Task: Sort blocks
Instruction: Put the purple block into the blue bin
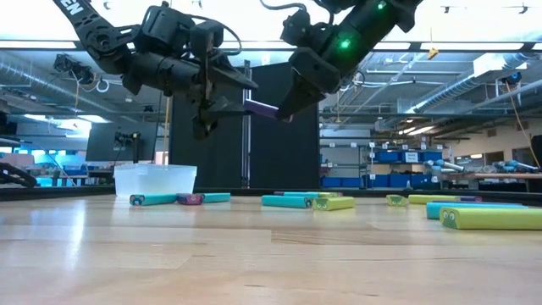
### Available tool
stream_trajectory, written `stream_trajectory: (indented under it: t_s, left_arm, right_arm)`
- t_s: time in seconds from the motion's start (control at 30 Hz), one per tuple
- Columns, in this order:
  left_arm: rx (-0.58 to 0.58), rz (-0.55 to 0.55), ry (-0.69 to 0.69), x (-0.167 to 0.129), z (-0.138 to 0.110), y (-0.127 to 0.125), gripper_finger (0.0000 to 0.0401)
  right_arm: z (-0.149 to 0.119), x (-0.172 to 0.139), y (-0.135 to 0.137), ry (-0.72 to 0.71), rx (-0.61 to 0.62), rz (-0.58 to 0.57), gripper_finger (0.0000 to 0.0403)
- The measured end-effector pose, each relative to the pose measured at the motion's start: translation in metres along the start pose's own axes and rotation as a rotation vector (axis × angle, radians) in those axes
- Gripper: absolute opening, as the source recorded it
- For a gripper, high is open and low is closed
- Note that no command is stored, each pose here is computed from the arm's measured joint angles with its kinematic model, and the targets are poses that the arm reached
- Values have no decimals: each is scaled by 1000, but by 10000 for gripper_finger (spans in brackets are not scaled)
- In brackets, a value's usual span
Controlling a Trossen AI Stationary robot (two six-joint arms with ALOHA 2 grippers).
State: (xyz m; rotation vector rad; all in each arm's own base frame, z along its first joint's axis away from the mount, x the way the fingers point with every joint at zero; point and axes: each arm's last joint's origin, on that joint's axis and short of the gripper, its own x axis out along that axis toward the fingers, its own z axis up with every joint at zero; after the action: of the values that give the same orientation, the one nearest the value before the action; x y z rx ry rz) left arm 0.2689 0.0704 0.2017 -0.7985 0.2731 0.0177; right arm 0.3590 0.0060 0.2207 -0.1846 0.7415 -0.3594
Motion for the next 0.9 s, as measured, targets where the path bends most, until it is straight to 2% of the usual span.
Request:
stream_trajectory:
  t_s: [0.3, 0.5, 0.73, 0.9]
  left_arm:
    - [-39, -32, 48, 11, -8, 6, 203]
    - [-81, -85, 24, 17, -8, 8, 202]
    - [-92, -73, 0, 14, -2, 13, 201]
    - [-114, -81, 8, 12, 1, 17, 159]
  right_arm:
    - [1, 0, -1, -11, 2, -26, 113]
    - [1, 0, -2, -11, 0, -28, 113]
    - [1, 0, -2, -6, -6, -28, 113]
    - [1, 0, -2, -6, -10, -26, 113]
